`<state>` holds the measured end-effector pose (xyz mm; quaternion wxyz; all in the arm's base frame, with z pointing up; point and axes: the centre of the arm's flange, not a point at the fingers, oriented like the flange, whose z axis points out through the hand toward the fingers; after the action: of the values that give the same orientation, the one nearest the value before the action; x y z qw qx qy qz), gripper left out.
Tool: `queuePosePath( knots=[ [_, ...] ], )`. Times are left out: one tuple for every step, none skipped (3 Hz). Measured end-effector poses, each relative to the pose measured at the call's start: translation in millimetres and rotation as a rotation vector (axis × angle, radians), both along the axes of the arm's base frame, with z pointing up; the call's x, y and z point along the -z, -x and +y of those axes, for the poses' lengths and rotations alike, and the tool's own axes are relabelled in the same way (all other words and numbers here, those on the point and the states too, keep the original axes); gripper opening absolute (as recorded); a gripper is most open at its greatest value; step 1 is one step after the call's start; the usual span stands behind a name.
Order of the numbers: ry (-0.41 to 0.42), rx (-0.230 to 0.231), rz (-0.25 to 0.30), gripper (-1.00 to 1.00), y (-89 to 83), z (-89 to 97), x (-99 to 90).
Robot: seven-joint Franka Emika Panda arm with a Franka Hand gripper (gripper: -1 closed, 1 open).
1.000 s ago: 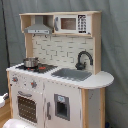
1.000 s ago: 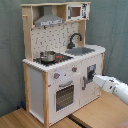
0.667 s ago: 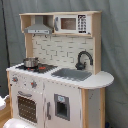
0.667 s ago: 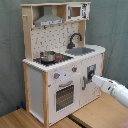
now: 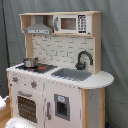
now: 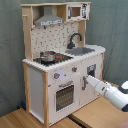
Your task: Play with the kitchen
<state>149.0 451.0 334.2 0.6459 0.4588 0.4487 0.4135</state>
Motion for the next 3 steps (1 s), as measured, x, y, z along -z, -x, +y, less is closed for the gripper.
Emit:
queuePosePath(
  knots=[
    [-0.062,-0.016,-0.007,1.00,-16.2,16.4,-1.4],
    [-0.114,-0.032,-0.012,1.00,-34.1,31.4,-4.6],
    [-0.158,-0.050,-0.014,1.00,-52.4,43.4,-6.6]
  ],
)
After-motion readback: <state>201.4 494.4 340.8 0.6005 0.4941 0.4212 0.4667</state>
